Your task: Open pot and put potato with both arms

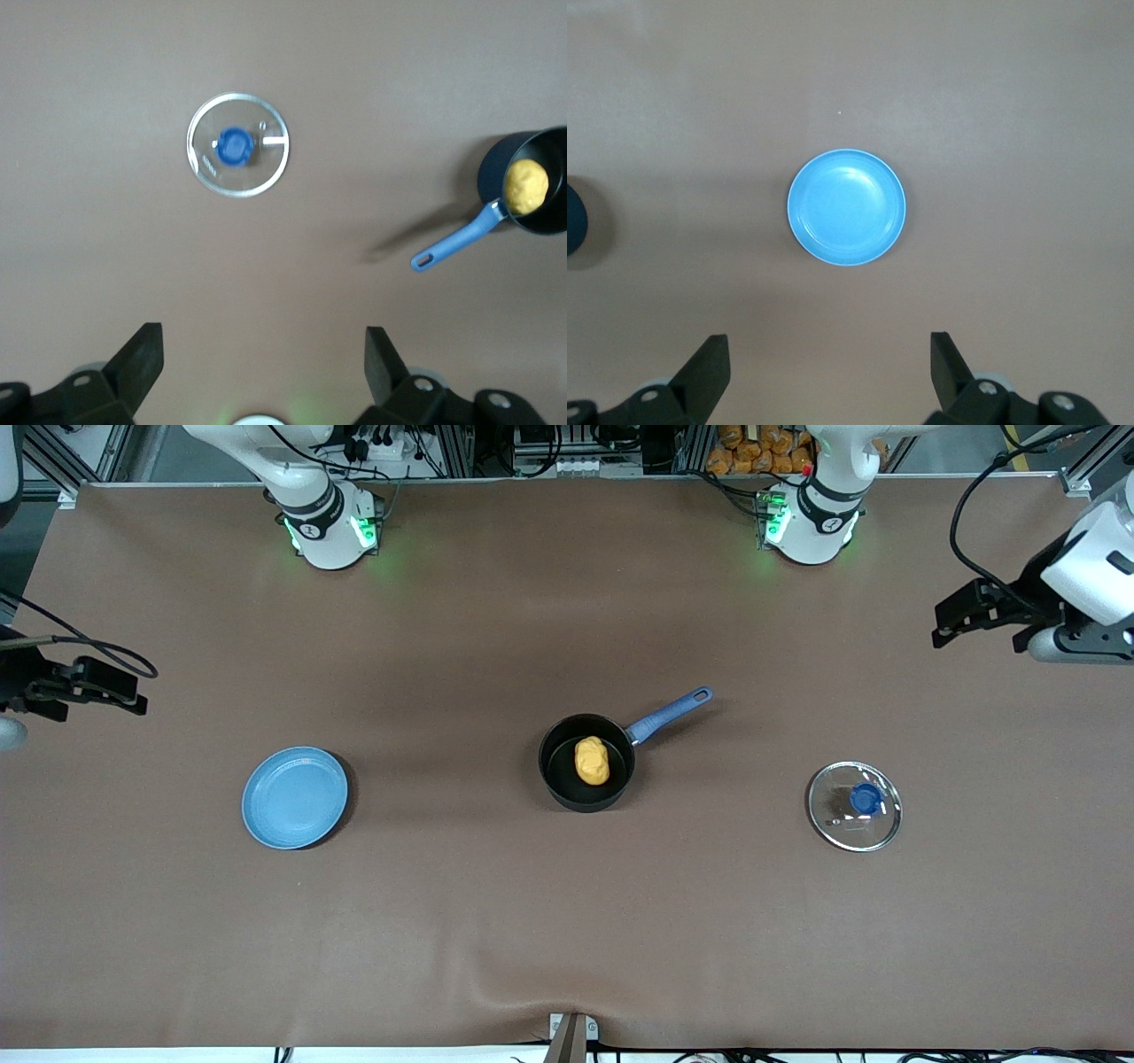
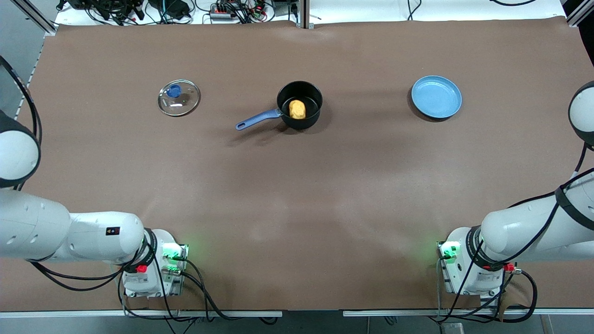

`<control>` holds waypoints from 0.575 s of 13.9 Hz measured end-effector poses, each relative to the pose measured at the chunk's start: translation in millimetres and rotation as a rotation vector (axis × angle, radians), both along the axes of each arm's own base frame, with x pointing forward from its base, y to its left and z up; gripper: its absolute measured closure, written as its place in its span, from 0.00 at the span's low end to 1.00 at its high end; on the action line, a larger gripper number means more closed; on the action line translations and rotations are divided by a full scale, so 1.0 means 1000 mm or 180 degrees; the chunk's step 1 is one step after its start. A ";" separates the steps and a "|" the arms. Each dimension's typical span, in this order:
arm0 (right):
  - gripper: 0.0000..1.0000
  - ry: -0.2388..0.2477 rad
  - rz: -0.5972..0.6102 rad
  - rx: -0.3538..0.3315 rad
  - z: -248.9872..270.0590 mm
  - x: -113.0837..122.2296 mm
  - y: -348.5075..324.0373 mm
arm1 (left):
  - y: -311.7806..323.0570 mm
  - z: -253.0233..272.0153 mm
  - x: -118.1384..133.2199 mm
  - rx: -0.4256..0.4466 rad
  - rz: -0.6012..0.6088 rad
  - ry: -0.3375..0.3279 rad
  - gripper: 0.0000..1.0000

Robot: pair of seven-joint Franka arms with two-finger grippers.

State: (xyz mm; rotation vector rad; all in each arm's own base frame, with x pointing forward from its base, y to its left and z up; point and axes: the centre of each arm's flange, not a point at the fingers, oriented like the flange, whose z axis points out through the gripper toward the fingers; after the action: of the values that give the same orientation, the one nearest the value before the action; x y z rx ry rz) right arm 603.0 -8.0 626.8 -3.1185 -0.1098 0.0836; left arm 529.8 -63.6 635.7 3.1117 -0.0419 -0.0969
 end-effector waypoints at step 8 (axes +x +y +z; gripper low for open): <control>0.00 -0.0016 0.0112 -0.0100 0.011 -0.008 0.011 | 0.004 0.008 -0.006 0.0005 0.0066 -0.0006 0.00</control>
State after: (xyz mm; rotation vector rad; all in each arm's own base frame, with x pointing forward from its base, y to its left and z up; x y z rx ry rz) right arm 594.7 3.5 637.5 -3.1487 -0.1652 0.0789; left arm 523.5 -59.6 643.5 3.1131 -0.0097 -0.0937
